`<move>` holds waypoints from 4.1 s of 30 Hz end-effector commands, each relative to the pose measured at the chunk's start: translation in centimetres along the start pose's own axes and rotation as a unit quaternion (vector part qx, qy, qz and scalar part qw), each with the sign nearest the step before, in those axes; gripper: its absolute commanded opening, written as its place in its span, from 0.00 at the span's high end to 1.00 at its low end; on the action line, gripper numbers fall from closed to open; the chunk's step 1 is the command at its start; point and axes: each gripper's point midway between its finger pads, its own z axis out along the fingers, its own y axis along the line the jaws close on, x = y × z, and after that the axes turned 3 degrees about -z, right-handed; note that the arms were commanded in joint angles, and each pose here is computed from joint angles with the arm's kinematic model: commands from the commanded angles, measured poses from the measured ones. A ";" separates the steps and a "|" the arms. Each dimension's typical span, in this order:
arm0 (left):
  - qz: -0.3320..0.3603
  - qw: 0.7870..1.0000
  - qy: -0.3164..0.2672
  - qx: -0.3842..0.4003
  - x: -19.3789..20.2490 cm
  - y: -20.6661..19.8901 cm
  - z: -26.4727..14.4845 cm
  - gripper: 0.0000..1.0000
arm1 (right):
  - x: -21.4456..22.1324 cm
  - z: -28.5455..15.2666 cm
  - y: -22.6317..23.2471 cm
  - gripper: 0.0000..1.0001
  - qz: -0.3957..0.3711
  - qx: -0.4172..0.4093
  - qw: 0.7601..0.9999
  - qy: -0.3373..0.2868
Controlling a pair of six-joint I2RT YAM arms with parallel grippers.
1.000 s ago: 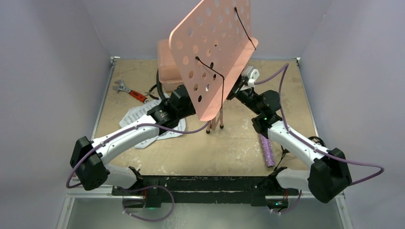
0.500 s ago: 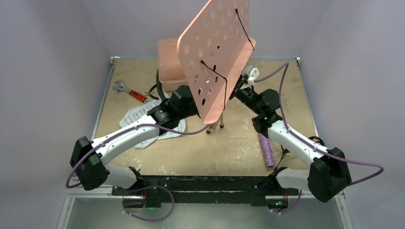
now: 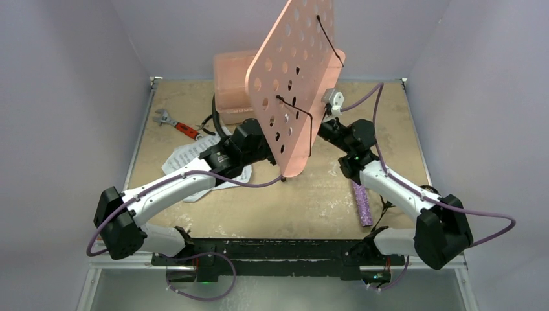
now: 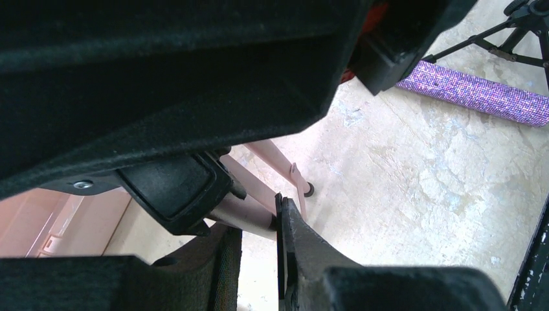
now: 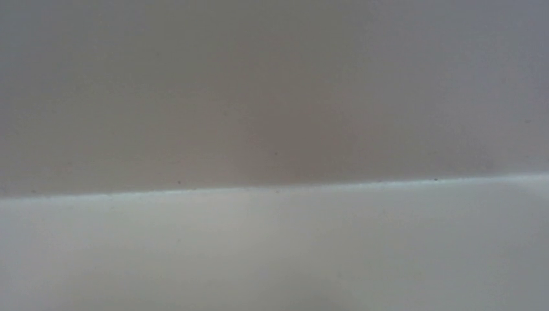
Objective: Set up the instrument practice props
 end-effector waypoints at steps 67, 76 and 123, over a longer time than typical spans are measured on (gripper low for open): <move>-0.093 0.983 -0.149 -0.056 -2.9 1.0 -0.2 0.38 | -18.0 -0.2 -2.5 1.00 -0.121 0.120 0.966 -0.194; -0.100 0.981 -0.125 -0.113 -2.1 1.8 1.8 0.54 | -18.1 -0.3 -2.6 1.00 -0.118 0.122 0.965 -0.199; -0.099 0.979 0.125 -0.125 11.5 1.3 -0.4 1.00 | -25.2 0.3 0.5 1.00 -0.170 0.048 0.946 -0.272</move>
